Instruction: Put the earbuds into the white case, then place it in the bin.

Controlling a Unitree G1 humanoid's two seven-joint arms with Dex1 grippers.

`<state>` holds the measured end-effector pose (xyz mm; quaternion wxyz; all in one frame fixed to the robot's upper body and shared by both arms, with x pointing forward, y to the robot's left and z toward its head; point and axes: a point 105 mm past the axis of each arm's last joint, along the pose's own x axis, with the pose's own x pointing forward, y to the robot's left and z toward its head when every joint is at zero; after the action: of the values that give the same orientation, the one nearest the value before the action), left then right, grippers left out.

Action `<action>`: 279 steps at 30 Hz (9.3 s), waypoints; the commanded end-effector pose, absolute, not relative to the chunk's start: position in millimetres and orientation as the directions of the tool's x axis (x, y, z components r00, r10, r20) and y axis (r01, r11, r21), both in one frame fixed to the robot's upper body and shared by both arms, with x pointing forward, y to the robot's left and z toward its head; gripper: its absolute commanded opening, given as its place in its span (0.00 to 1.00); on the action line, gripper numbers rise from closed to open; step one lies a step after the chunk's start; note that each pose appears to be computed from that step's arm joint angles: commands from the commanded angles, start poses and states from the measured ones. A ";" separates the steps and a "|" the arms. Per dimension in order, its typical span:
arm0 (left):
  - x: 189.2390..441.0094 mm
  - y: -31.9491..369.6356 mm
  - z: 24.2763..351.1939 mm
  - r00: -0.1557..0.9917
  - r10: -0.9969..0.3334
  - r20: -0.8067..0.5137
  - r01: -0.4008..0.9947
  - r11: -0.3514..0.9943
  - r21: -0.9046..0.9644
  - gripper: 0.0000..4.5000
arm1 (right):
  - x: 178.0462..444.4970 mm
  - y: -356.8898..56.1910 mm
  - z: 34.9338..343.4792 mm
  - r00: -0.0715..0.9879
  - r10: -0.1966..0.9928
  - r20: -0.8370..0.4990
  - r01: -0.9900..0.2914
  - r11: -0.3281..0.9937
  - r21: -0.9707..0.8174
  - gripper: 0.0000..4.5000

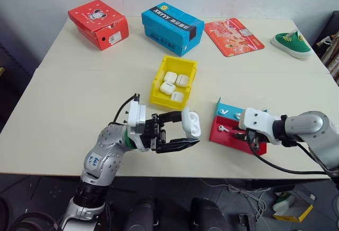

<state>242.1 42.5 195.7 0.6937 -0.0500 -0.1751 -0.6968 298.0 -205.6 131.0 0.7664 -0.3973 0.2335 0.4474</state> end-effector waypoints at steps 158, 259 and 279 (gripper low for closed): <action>247.3 61.7 211.6 -0.047 -0.930 0.364 0.998 -0.028 0.059 0.62 | 311.7 -250.1 206.3 0.657 0.604 -0.451 -0.754 0.519 -0.402 0.91; 268.8 22.3 249.5 -0.071 -0.864 0.499 0.990 0.003 0.144 0.62 | 239.9 -97.7 292.9 0.132 0.894 0.428 -0.959 0.006 0.283 0.10; 276.0 21.5 260.2 -0.019 -0.831 0.557 0.987 0.073 0.142 0.62 | 245.9 -90.5 262.1 0.189 0.924 0.333 -0.960 0.102 0.260 0.10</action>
<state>281.7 18.6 237.8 0.6974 -0.1550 -0.2085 -0.6679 251.3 -98.3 271.8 0.7398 0.2348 -0.0651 0.6272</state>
